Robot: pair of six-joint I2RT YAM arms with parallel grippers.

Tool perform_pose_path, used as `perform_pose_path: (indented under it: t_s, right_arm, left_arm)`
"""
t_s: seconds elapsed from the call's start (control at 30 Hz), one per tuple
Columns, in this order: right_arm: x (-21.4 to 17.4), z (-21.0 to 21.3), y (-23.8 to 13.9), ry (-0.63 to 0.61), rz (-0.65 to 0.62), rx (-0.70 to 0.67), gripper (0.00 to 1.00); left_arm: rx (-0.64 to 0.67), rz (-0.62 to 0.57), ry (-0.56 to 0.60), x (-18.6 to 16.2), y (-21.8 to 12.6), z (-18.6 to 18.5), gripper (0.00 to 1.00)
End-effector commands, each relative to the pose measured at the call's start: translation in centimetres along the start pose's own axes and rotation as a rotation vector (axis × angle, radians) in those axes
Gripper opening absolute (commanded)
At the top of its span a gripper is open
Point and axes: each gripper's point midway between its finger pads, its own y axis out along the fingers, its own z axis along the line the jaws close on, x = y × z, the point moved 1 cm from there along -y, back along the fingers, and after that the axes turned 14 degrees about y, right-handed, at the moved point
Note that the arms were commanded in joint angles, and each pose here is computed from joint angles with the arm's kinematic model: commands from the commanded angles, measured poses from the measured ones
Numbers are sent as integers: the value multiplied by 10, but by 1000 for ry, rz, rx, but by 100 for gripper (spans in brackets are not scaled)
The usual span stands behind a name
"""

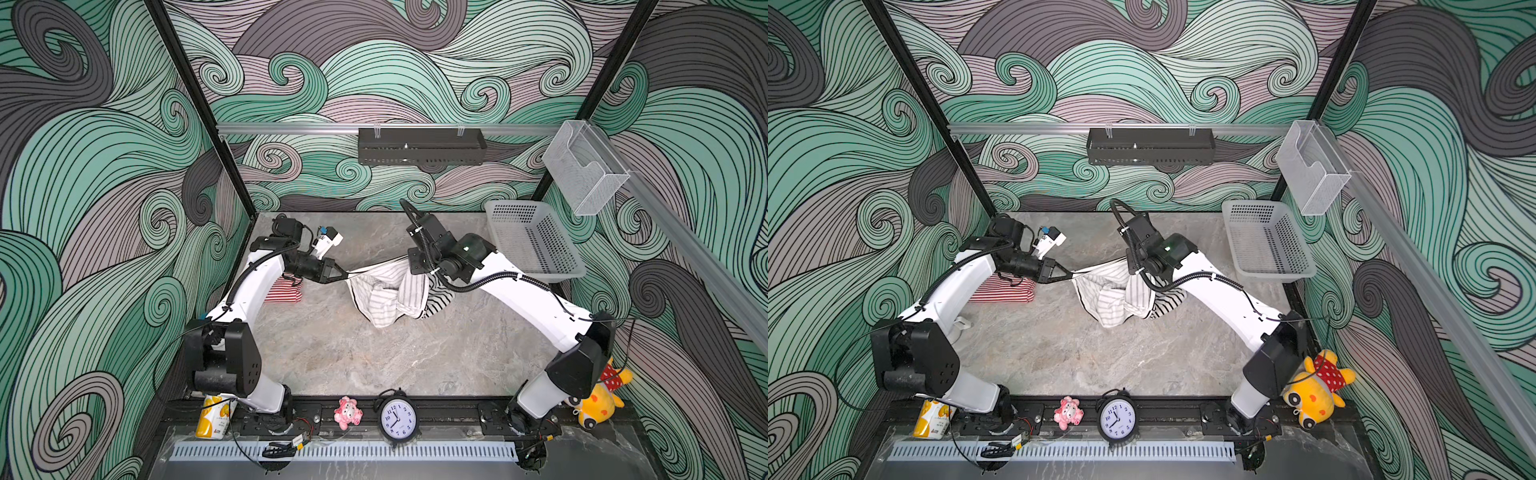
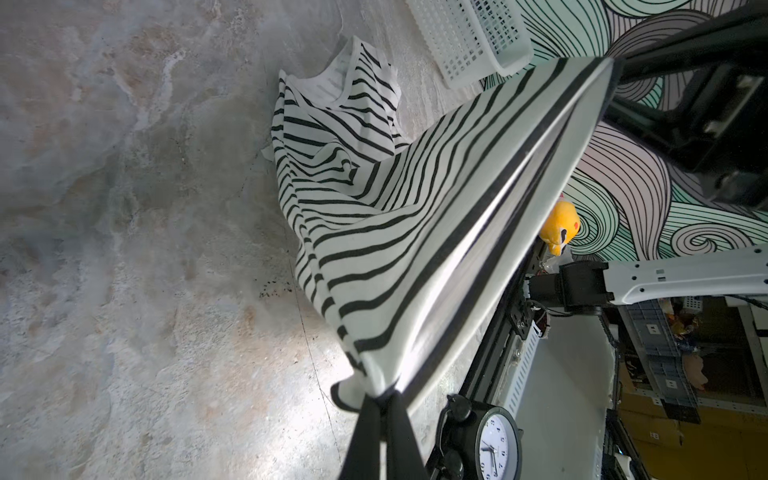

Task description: Fold and stack the tank tops

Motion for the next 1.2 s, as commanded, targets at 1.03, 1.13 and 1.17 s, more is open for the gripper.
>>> perform_pose_path:
  t_s: [1.03, 1.13, 1.17]
  right_arm:
    - [-185, -13, 94, 409, 386, 243, 34]
    - [-190, -13, 99, 422, 399, 246, 34]
    - [-191, -13, 99, 423, 401, 247, 33]
  left_arm:
    - [187, 278, -155, -101, 32, 61, 0]
    - [188, 277, -155, -101, 32, 61, 0]
    - [188, 276, -154, -101, 32, 61, 0]
